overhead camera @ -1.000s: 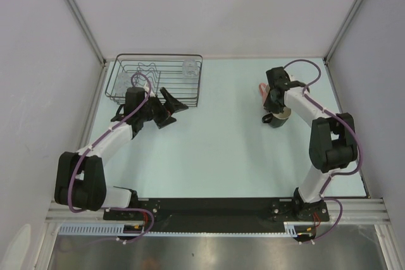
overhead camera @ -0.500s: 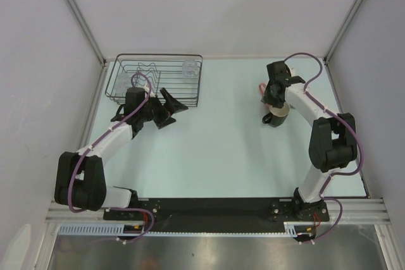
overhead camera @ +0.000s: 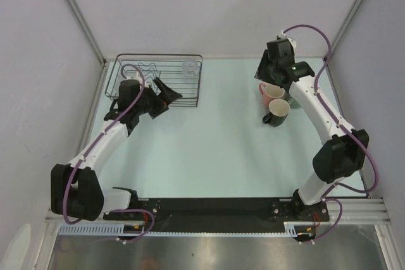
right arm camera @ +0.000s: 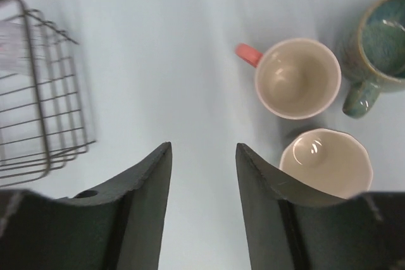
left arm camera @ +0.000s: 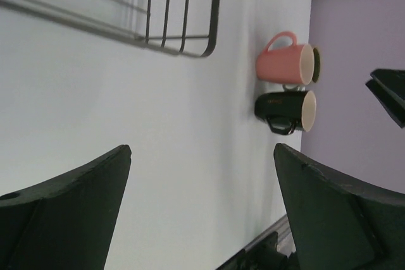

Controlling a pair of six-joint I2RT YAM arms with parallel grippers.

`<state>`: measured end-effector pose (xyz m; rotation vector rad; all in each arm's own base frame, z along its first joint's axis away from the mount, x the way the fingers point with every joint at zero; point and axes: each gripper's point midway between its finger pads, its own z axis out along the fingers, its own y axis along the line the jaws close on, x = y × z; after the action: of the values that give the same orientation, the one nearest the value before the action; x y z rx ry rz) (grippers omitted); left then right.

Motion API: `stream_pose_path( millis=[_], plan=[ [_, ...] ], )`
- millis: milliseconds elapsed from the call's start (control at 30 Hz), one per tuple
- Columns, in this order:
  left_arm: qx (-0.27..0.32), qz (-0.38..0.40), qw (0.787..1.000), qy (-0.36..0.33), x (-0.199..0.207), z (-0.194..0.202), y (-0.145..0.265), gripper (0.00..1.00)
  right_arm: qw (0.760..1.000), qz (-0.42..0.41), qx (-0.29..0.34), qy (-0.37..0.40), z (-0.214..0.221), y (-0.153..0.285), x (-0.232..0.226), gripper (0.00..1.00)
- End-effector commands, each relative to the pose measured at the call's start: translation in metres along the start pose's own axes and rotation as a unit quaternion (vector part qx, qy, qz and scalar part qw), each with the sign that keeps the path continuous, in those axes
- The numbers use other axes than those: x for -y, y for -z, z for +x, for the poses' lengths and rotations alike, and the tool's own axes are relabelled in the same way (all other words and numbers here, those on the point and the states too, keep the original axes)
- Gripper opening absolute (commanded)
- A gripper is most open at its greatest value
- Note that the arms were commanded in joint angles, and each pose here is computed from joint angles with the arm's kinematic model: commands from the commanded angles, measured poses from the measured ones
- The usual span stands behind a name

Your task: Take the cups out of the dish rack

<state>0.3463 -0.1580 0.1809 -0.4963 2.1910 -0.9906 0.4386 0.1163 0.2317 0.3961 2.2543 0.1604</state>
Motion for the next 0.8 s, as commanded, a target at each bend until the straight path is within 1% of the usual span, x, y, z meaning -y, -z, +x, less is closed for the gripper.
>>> stream_pose_path(
  millis=[0,67,100,133,167,200,233,267,300,333,367,400,433,467,500,533,633,700,767],
  plan=[
    [0.097,0.018,0.994,-0.054,0.045,-0.061,0.018,1.00,0.997,-0.061,0.039,0.003,-0.032,0.052,-0.023,0.52],
    [0.101,0.003,0.992,-0.071,0.045,-0.072,0.011,1.00,0.995,-0.092,0.035,0.001,-0.029,0.061,-0.036,0.57],
    [0.119,0.008,0.989,-0.086,0.060,-0.089,0.014,1.00,0.993,-0.113,0.046,-0.001,-0.033,0.071,-0.042,0.58],
    [0.105,-0.017,0.990,-0.089,0.050,-0.090,0.000,1.00,0.992,-0.119,0.036,-0.002,-0.024,0.069,-0.043,0.61],
    [0.106,-0.029,0.988,-0.113,0.050,-0.096,-0.003,1.00,0.990,-0.139,0.030,-0.003,-0.019,0.073,-0.049,0.62],
    [0.123,-0.035,0.983,-0.131,0.064,-0.113,-0.005,1.00,0.987,-0.157,0.036,-0.003,-0.020,0.080,-0.054,0.62],
    [0.107,-0.061,0.983,-0.138,0.052,-0.112,-0.018,1.00,0.987,-0.161,0.027,0.000,-0.010,0.078,-0.054,0.63],
    [0.106,-0.077,0.978,-0.164,0.048,-0.116,-0.025,1.00,0.984,-0.174,0.024,0.003,-0.006,0.080,-0.058,0.63],
    [0.121,-0.088,0.972,-0.181,0.055,-0.127,-0.026,1.00,0.983,-0.180,0.027,0.007,-0.006,0.084,-0.059,0.63],
    [0.126,-0.100,0.968,-0.195,0.055,-0.132,-0.030,1.00,0.981,-0.191,0.016,0.012,0.003,0.084,-0.061,0.63],
    [0.112,-0.123,0.963,-0.213,0.042,-0.131,-0.045,1.00,0.979,-0.202,0.010,0.018,0.008,0.087,-0.065,0.63],
    [0.112,-0.119,0.961,-0.225,0.052,-0.134,-0.048,1.00,0.977,-0.214,0.008,0.025,0.012,0.092,-0.071,0.63],
    [0.121,-0.142,0.954,-0.233,0.046,-0.141,-0.054,1.00,0.975,-0.219,0.006,0.030,0.016,0.094,-0.075,0.63],
    [0.109,-0.158,0.949,-0.250,0.036,-0.140,-0.069,1.00,0.974,-0.224,0.003,0.038,0.021,0.095,-0.079,0.63],
    [0.116,-0.156,0.944,-0.265,0.048,-0.143,-0.075,1.00,0.971,-0.234,-0.001,0.046,0.028,0.100,-0.087,0.63],
    [0.118,-0.172,0.935,-0.285,0.046,-0.145,-0.081,1.00,0.970,-0.238,-0.005,0.052,0.032,0.101,-0.090,0.63],
    [0.111,-0.187,0.922,-0.319,0.050,-0.144,-0.112,1.00,0.963,-0.259,-0.017,0.073,0.049,0.109,-0.107,0.63],
    [0.108,-0.203,0.917,-0.327,0.045,-0.145,-0.132,1.00,0.960,-0.267,-0.016,0.085,0.053,0.113,-0.113,0.64],
    [0.109,-0.209,0.915,-0.328,0.042,-0.146,-0.142,1.00,0.957,-0.275,-0.018,0.093,0.057,0.117,-0.118,0.64]
  ],
)
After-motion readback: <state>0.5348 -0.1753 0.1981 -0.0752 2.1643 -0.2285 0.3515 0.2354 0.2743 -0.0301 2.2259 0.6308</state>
